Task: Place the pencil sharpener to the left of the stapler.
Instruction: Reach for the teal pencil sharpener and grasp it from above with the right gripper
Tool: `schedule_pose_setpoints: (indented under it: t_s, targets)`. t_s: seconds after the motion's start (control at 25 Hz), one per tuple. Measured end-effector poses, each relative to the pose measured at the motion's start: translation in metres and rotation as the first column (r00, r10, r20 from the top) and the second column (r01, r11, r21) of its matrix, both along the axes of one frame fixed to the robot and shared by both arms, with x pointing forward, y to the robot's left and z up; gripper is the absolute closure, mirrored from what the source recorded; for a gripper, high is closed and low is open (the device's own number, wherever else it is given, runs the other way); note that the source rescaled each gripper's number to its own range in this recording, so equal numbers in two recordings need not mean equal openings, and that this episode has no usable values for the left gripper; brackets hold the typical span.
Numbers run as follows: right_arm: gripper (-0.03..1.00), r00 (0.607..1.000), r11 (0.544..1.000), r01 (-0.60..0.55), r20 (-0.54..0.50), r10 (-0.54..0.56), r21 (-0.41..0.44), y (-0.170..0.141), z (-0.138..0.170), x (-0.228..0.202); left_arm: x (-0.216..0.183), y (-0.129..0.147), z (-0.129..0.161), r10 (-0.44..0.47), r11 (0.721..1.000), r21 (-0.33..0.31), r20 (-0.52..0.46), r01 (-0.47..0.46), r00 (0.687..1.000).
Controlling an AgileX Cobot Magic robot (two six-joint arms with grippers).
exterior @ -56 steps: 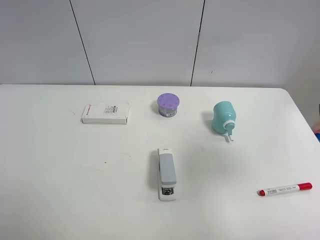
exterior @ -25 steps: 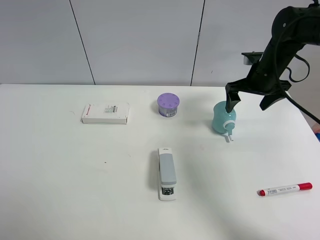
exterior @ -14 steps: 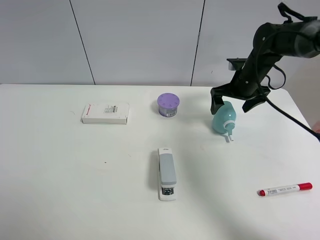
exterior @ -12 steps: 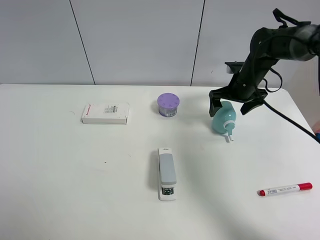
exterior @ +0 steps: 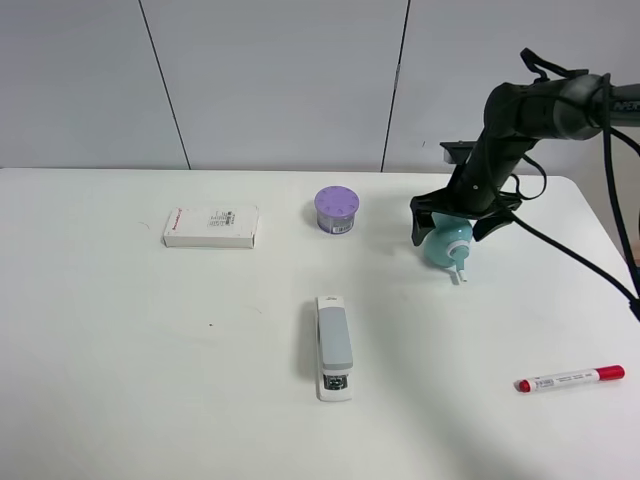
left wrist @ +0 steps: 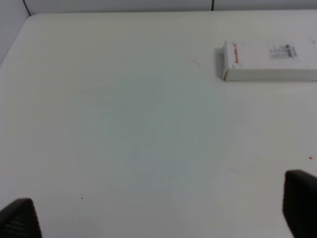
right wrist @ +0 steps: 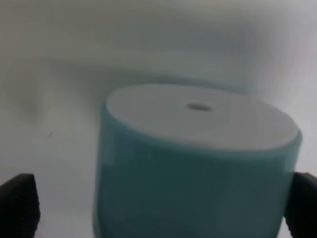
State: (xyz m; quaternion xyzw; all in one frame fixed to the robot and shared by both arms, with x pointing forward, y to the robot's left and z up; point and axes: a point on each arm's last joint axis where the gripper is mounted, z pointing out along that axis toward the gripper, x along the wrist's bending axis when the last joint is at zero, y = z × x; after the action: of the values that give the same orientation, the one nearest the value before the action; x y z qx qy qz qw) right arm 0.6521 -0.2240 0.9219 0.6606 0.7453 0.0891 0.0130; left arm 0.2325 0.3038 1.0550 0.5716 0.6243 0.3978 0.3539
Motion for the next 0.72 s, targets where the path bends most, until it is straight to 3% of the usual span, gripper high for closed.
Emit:
schedule_pose_setpoints:
  t_s: [0.2,0.24,0.28,0.4,0.48,0.72]
  targets:
    - [-0.03,1.0,1.0,0.001,0.0,-0.001,-0.002,0.0001,-0.0079,0.0021,0.0,0.0,0.0,0.0,1.0,0.0,0.0,0.0,1.0]
    - [-0.01,1.0,1.0,0.002,0.005,-0.002,-0.002,0.0002,-0.0086,0.0028,0.0,0.0,0.0,0.0,1.0,0.0,0.0,0.0,1.0]
    - [0.07,1.0,1.0,0.003,0.008,-0.003,-0.001,0.0002,-0.0086,0.003,0.0,0.0,0.0,0.0,1.0,0.0,0.0,0.0,1.0]
    - [0.54,1.0,1.0,0.003,0.01,-0.003,-0.001,0.0002,-0.0085,0.0033,0.0,0.0,0.0,0.0,1.0,0.0,0.0,0.0,1.0]
    - [0.97,1.0,1.0,-0.002,0.015,0.002,-0.008,-0.0004,-0.0086,0.0036,0.0,0.0,0.0,0.0,1.0,0.0,0.0,0.0,1.0]
    - [0.96,0.998,0.998,0.056,0.002,-0.056,0.001,-0.0003,-0.0086,0.0031,0.0,0.0,0.0,0.0,1.0,0.0,0.0,0.0,1.0]
